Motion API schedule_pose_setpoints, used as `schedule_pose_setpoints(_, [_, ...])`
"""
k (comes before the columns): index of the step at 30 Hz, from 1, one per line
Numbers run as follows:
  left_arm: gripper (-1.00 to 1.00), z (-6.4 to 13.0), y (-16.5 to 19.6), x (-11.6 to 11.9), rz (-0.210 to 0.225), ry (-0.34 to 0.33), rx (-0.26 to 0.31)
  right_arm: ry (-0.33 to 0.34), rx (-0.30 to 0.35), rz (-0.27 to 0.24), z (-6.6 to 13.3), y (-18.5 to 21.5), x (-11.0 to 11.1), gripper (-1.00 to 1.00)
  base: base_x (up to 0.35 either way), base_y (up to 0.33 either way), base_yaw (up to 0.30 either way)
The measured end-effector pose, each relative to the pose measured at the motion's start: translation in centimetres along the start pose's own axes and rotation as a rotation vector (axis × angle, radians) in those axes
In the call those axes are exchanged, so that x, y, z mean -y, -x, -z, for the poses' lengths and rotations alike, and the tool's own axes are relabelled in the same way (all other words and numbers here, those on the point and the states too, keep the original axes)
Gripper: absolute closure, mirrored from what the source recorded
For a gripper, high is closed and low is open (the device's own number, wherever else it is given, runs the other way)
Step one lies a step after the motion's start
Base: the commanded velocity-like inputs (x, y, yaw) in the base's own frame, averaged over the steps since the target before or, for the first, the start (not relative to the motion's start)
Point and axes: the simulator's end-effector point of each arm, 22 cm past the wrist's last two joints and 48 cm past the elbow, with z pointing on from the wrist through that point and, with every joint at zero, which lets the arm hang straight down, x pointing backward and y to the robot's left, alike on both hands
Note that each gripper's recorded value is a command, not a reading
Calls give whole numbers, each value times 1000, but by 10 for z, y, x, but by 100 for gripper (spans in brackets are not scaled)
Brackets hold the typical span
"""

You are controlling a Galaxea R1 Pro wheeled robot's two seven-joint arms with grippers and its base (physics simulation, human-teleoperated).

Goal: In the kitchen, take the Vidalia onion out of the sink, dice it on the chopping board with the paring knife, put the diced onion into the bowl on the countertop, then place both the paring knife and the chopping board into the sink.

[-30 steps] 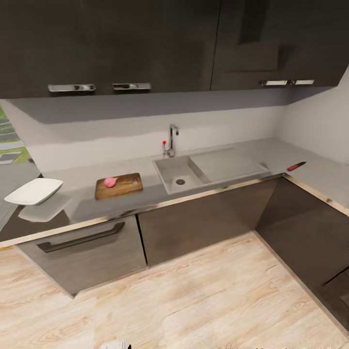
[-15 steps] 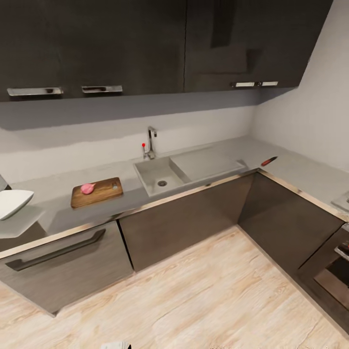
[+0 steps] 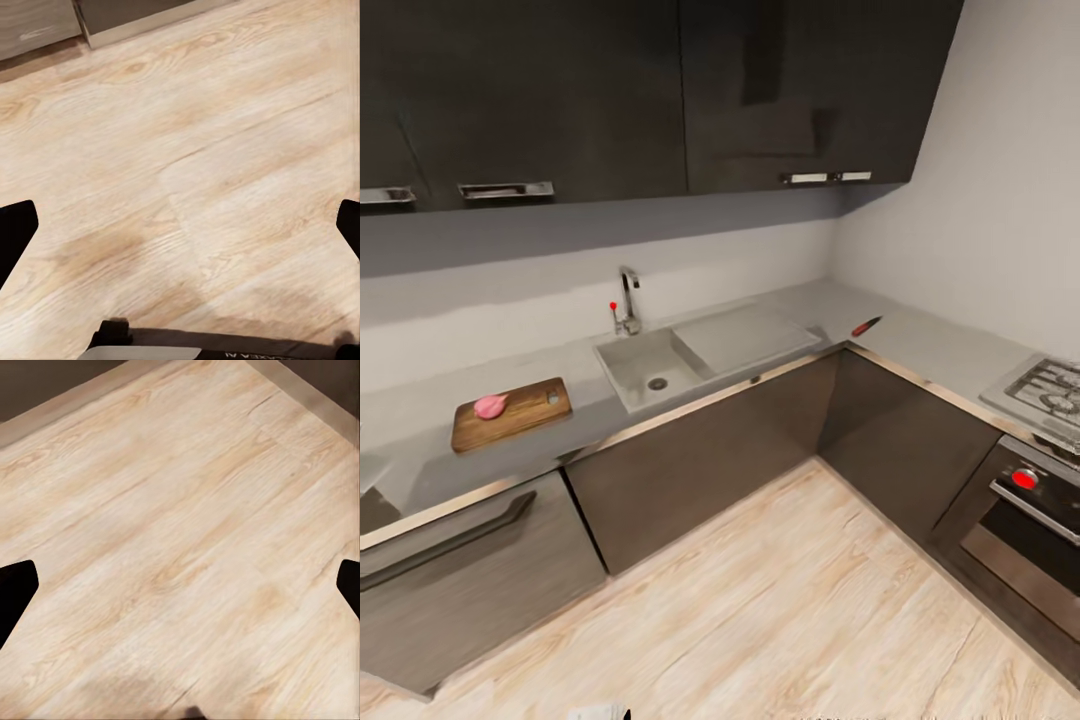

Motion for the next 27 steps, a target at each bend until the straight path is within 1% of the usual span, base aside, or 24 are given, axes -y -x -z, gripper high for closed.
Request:
schedule_pose_setpoints(3, [-100, 0, 3, 0, -1, -1, 9, 0, 2, 0, 0, 1, 0, -100, 0, 0, -245])
schedule_pose_setpoints(6, [-100, 3, 9, 1, -3, -4, 53, 0, 4, 0, 0, 2, 0, -100, 0, 0, -241])
schedule_pose_setpoints(8, [-100, 6, 16, 2, -5, -4, 102, -1, 5, -1, 0, 2, 0, -100, 0, 0, -239])
schedule_pose_setpoints(10, [-100, 7, 21, 2, -6, -4, 128, -1, 6, -1, 0, 2, 0, -100, 0, 0, -239])
schedule_pose_setpoints(14, [-100, 8, 24, 2, -6, -3, 144, -2, 9, -1, -1, 4, 0, -100, 0, 0, -238])
schedule_pose_setpoints(27, [-100, 9, 28, 0, -7, 0, 154, -2, 16, -2, -1, 7, 0, -100, 0, 0, -238])
